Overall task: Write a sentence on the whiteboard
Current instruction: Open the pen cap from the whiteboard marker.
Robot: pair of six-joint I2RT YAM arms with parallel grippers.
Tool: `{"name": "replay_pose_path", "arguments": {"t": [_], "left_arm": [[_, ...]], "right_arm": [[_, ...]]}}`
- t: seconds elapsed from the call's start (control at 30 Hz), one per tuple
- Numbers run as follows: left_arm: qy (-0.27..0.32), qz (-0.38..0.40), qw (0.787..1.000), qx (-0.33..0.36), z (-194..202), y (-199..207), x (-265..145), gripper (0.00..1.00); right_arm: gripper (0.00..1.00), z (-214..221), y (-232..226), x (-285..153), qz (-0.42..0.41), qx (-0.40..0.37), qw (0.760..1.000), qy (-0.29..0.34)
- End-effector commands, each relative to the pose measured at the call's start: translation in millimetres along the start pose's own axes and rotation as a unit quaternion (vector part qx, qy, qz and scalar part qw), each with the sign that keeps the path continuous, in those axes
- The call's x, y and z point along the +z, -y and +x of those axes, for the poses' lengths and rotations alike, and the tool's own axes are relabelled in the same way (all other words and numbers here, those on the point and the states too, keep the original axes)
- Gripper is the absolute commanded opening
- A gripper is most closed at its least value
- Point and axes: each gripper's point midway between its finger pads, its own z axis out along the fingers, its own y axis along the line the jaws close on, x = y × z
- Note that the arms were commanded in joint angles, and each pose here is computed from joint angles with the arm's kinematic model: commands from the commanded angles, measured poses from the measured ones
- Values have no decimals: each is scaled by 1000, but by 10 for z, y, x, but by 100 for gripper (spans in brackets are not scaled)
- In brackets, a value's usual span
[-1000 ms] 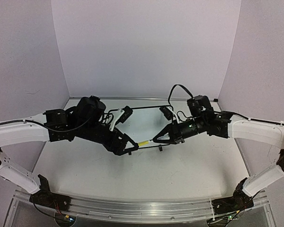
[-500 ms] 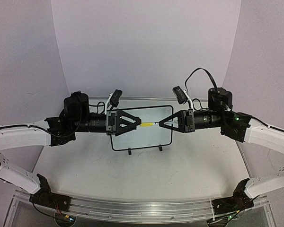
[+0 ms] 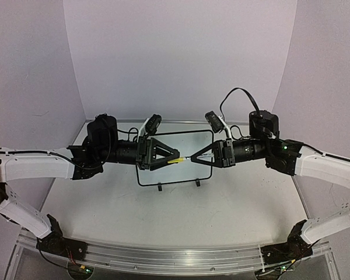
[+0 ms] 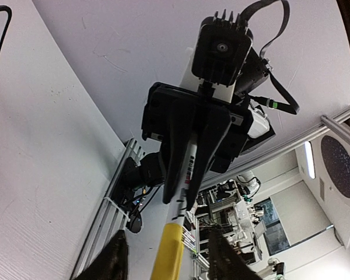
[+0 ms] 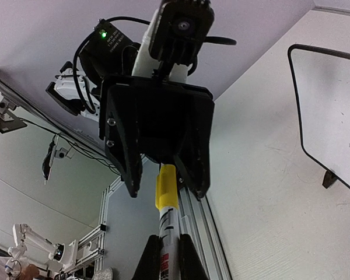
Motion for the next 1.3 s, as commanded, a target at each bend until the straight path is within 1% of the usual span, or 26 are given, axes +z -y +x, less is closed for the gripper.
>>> {"name": "replay_pose_path", "arguments": {"t": [0.0,0.07,0.17,0.23,0.33,0.47,0.53,0.6,0.73,0.77,0.9,1.07,1.13,1.2,1.27], "left_arm": [[11,48,998,33,-131,335,-5,34],[7,48,998,30,-117,324,-3,33],[-1,48,999,23,-84,297,12,39],[-8,48,999,15,-56,265,27,41],[-13,48,999,10,-29,240,37,40],[-16,51,999,9,-8,240,49,33],[-18,51,998,8,0,233,55,26],[-19,53,998,8,5,237,58,15],[-20,56,998,7,21,245,55,2],[-20,57,998,7,20,251,51,0],[-7,59,998,13,-7,299,11,0],[9,62,998,23,-49,366,-83,0],[11,69,997,25,-58,400,-184,0],[21,59,998,19,-110,352,-350,0],[26,31,999,17,-123,285,-510,0]], "right_arm": [[0,-103,-148,11,-25,-29,999,9],[0,-112,-155,2,-23,-30,999,11],[0,-129,-166,-5,-22,-32,999,15],[0,-143,-167,-13,-20,-34,999,18],[0,-161,-193,-24,-21,-36,999,21],[0,-170,-209,-38,-21,-37,999,24],[0,-165,-202,-37,-21,-35,999,23],[0,-158,-190,-35,-19,-34,999,23],[0,-146,-178,-41,-16,-34,999,25],[0,-144,-180,-50,-15,-35,999,26],[0,-193,-231,-123,-16,-51,997,49],[0,-190,-252,-185,-27,-50,997,49],[0,-203,-233,-282,-29,-51,997,52],[0,-199,-206,-420,-30,-45,997,55],[0,-223,-223,-574,-32,-44,996,64]]}}
